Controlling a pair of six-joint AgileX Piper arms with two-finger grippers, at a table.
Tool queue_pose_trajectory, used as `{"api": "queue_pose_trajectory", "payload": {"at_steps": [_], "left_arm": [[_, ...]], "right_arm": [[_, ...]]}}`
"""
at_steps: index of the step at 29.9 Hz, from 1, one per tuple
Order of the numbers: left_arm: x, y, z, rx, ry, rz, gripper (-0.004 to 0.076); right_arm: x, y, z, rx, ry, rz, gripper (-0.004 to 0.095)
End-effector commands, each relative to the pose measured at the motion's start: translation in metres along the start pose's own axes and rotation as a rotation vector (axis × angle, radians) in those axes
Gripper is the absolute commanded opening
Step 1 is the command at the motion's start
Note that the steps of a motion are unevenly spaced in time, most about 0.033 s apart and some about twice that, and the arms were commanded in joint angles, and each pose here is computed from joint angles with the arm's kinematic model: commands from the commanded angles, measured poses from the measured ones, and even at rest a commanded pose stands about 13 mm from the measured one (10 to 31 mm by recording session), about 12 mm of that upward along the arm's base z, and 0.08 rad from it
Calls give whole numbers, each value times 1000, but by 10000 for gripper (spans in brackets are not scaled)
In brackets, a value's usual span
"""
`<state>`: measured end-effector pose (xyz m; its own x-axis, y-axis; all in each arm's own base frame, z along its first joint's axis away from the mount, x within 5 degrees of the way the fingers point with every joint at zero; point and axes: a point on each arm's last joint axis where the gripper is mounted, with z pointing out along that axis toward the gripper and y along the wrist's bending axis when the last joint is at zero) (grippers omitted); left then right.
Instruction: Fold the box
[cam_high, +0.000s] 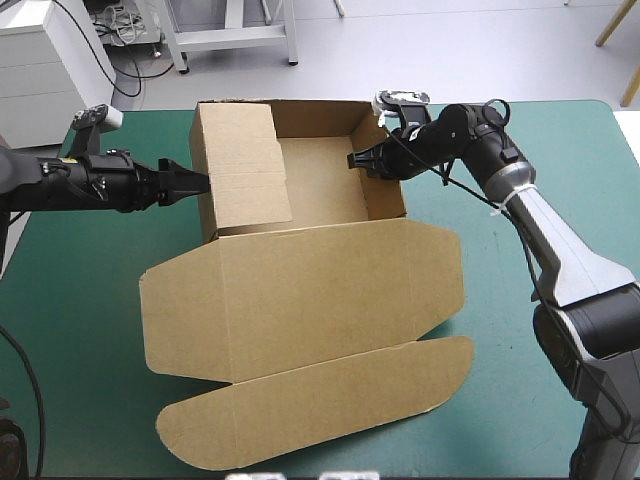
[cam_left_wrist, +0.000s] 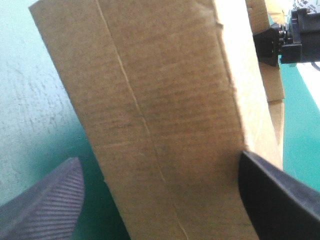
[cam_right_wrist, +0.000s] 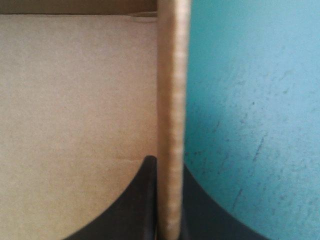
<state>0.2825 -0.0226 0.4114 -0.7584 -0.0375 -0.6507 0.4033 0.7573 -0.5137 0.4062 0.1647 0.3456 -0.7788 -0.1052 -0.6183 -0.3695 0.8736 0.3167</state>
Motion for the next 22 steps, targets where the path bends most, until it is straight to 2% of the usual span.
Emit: {"api": "queue_pose_trajectory", "payload": {"at_steps": [1,9,16,22], "left_arm": [[-4,-25,-14,94,-45,24,599],[-4,-25,-14,90,-43,25,600],[0,-19,-13,33,-10,-32,599],[18,-16,8,-30,119,-65,599]], "right_arm": [[-14,19,-34,-52,-130,-1,-18],[-14,22,-33,-67,-127,24,-18],[-10,49,-28,-109,-136,-18,-18],[-7,66,-23,-86,-151,-72,-18]]}}
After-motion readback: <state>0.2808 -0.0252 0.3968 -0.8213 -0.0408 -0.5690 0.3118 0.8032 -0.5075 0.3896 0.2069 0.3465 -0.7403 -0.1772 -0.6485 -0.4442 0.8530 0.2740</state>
